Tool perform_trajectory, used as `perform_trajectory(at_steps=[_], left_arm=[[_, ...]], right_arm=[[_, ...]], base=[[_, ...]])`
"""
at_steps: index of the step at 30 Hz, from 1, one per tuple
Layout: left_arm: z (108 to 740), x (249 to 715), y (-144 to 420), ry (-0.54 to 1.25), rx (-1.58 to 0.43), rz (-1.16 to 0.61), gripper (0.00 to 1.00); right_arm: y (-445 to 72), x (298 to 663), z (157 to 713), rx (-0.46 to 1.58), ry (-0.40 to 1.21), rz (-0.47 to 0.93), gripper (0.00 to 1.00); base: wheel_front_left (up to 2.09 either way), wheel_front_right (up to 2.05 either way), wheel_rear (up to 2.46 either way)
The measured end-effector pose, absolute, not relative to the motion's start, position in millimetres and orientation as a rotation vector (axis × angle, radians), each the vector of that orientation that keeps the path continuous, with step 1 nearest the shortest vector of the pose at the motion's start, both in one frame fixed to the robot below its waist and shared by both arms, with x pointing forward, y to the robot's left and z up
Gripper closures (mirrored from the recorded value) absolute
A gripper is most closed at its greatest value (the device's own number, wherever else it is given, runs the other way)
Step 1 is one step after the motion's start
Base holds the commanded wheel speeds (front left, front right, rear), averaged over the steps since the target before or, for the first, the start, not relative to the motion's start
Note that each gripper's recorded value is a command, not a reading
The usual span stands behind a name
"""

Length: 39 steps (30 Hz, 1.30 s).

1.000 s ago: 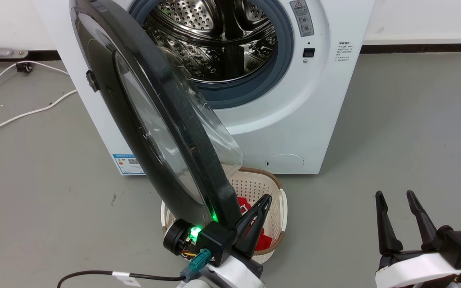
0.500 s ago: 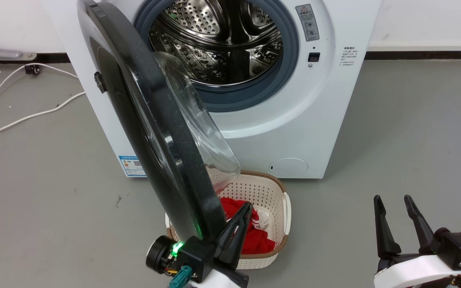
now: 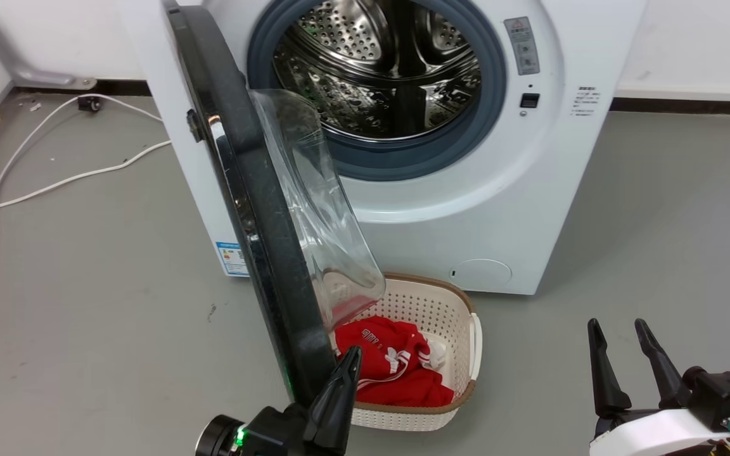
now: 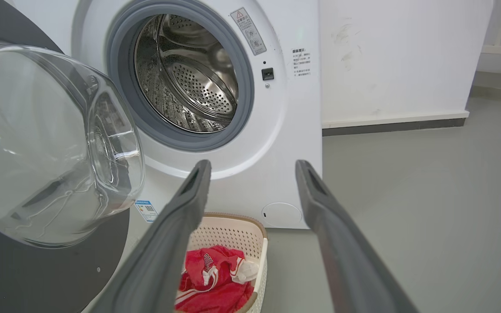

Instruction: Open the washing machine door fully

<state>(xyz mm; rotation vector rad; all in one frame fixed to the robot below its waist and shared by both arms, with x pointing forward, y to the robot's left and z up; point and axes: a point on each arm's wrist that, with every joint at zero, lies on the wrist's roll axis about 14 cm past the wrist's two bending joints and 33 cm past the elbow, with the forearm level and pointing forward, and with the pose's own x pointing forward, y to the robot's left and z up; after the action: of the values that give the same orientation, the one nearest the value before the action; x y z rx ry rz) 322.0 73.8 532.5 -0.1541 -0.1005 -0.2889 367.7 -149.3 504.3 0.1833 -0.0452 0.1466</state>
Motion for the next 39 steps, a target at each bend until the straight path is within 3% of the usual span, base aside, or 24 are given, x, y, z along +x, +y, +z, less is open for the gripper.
perform_trajectory(at_steps=[14, 27, 39], left_arm=[[526.7, 295.1, 140.4, -0.074, -0.12, -0.044, 1.0], [523.8, 269.5, 253.1, -0.068, 0.002, 0.288, 1.0], [530.5, 283.1, 341.6, -0.089, 0.056, 0.498, 1.0]], right_arm=[[-117.4, 379.8, 499.3, 0.189, -0.016, 0.239, 0.0], [-90.9, 387.3, 496.6, 0.19, 0.002, 0.315, 0.0], [-93.5, 396.1, 488.2, 0.194, 0.027, 0.303, 0.0]], base=[[0.0, 0.0, 0.0], [0.0, 0.0, 0.0], [0.0, 0.0, 0.0]])
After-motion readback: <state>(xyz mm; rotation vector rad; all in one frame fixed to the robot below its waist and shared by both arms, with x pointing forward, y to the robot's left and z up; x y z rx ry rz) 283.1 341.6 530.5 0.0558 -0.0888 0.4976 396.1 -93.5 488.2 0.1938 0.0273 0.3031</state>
